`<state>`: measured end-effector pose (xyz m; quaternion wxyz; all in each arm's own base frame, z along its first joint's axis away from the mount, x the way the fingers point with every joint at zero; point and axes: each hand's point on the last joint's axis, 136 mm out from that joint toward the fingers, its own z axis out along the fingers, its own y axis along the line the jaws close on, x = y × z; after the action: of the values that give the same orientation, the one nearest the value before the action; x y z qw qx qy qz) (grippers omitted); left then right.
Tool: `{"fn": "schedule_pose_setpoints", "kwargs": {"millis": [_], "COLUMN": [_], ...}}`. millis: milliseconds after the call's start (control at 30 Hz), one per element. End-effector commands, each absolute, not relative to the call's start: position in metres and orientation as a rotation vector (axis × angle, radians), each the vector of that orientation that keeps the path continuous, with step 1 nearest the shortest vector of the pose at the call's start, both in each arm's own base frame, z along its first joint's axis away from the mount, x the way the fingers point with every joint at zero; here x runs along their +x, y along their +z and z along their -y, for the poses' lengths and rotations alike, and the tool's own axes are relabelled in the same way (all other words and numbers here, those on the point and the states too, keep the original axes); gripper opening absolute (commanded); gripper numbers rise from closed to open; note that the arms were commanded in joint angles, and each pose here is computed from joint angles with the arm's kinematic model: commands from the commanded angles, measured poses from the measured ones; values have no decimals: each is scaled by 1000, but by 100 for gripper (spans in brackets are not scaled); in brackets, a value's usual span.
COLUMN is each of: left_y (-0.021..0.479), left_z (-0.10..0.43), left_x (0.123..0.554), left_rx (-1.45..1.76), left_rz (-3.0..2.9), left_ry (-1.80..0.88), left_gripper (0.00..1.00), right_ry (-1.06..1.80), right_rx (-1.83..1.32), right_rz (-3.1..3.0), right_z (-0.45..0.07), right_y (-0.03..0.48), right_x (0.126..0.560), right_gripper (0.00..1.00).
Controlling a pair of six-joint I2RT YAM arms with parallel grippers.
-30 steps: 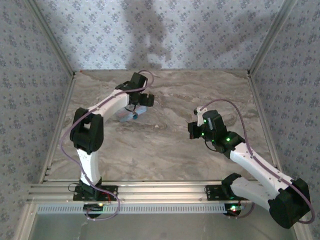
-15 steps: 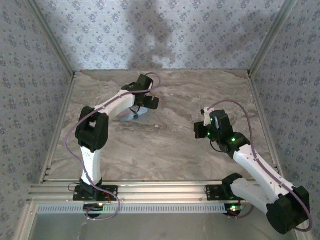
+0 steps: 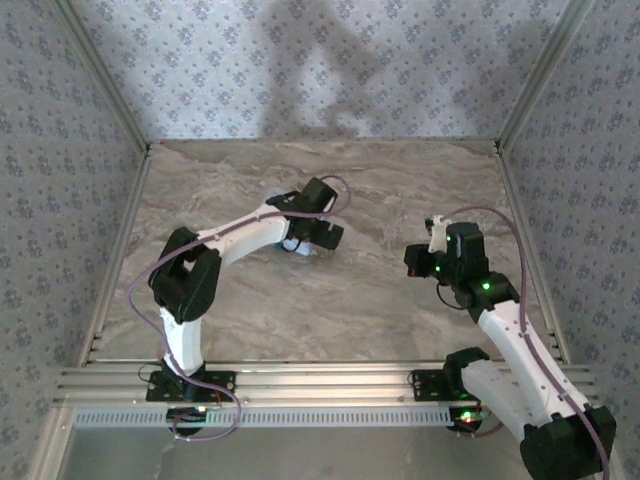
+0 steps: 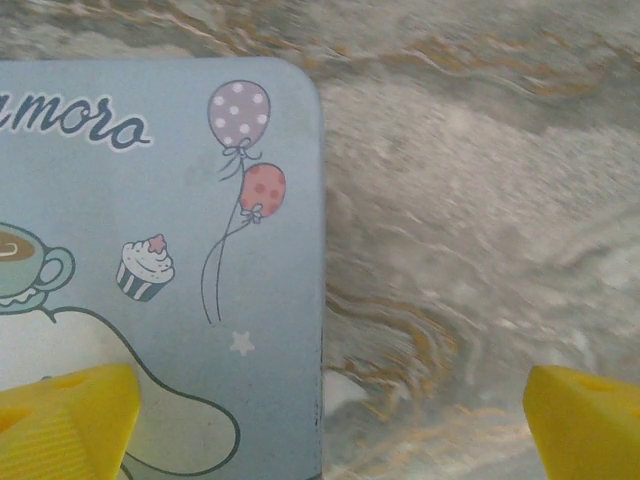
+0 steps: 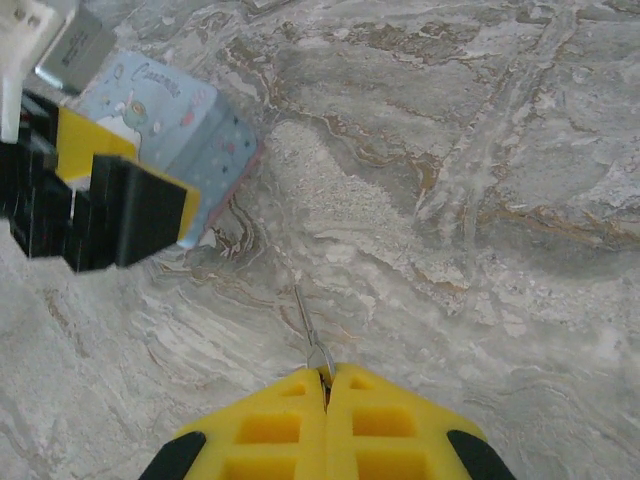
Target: Unlock the padlock with the key
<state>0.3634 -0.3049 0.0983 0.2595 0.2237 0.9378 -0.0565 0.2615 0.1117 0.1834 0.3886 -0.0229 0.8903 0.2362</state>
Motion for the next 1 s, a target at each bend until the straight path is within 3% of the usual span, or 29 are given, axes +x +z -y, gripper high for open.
{"fn": "schedule_pose_setpoints", "kwargs": {"millis": [0, 367, 633, 833, 967], "left_y": [97, 86, 110, 162, 168], "left_z": [311, 348, 351, 330, 295], "left_x": [339, 282, 272, 280, 284], "left_rx": [604, 723, 706, 581, 471], "left_rz": [-2571, -2571, -2525, -2438, -2426], "left_ry": [-185, -226, -301, -433, -485], "left_gripper": [98, 98, 98, 98, 98], "right_ry": [641, 696, 766, 869, 921], "right_rx": [-33, 27, 18, -55, -134], "right_rz": [-2287, -2238, -2189, -2188, -2195], "right_z": [-109, -98, -106, -136, -168], "right_y": [185, 202, 201, 195, 191], "right_x": [253, 253, 260, 265, 270], "right_gripper": [0, 0, 0, 0, 0]}}
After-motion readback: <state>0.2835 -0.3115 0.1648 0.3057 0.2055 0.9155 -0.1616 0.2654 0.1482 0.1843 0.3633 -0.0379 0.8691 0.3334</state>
